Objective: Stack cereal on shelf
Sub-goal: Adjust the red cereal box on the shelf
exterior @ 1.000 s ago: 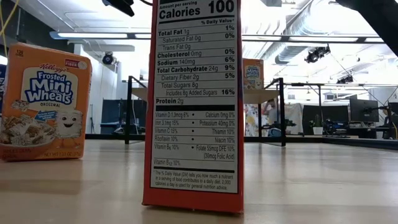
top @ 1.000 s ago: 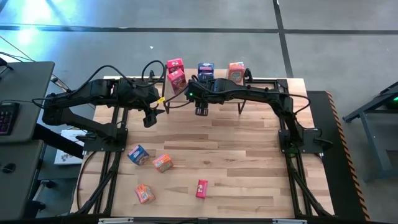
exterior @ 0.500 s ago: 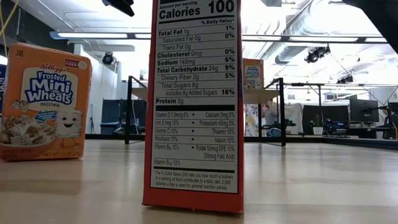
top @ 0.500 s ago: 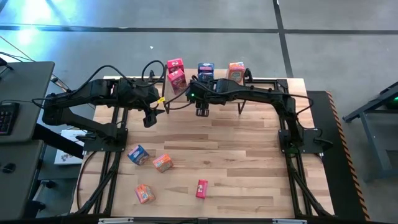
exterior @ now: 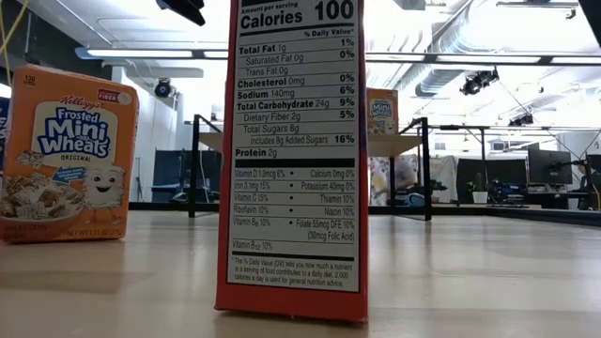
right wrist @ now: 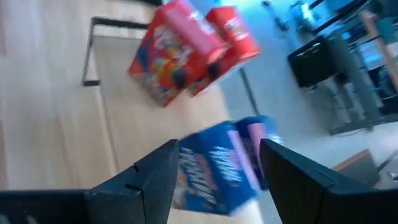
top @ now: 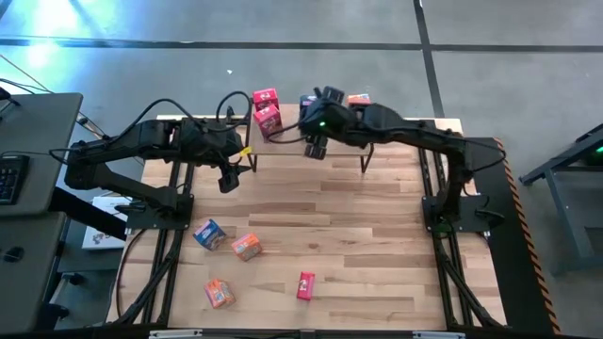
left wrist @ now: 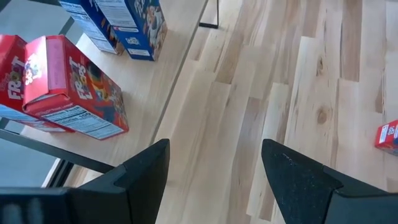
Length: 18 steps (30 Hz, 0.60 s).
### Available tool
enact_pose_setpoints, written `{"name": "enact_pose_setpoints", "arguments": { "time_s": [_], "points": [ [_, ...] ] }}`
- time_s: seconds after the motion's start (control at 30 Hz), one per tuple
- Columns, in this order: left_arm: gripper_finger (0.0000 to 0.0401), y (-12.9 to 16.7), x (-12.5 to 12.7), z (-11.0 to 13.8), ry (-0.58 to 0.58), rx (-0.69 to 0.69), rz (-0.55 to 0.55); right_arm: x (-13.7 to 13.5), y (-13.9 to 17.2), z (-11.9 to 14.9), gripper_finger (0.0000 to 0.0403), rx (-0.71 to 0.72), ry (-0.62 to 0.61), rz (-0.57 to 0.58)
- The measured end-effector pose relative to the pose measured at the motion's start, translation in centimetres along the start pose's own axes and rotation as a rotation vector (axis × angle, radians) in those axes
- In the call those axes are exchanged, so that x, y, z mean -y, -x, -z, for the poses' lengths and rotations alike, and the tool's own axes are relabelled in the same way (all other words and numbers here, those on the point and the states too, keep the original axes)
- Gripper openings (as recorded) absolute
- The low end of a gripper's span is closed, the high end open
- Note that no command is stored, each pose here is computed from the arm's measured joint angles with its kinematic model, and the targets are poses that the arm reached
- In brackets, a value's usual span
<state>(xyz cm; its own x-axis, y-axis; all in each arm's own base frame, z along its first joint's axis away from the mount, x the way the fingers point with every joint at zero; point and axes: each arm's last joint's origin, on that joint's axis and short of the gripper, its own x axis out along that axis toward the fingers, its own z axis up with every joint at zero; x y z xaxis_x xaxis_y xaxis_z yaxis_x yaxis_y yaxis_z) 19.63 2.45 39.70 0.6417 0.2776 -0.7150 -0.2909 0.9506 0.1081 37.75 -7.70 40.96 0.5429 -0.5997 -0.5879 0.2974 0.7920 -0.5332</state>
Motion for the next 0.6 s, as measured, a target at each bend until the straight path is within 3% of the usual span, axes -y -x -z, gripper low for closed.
{"name": "enact_pose_setpoints", "arguments": {
  "time_s": [0.3,0.6],
  "points": [
    [0.0246,-2.2,0.4,1.1,-0.014,0.086,0.001,3.0,4.9,0.1,0.0217,0.127,-0.074,0.061],
    [0.0246,-5.3,0.7,1.7,-0.031,0.204,-0.055,4.4,7.5,0.5,0.0217,0.186,-0.113,0.077]
  ]
}}
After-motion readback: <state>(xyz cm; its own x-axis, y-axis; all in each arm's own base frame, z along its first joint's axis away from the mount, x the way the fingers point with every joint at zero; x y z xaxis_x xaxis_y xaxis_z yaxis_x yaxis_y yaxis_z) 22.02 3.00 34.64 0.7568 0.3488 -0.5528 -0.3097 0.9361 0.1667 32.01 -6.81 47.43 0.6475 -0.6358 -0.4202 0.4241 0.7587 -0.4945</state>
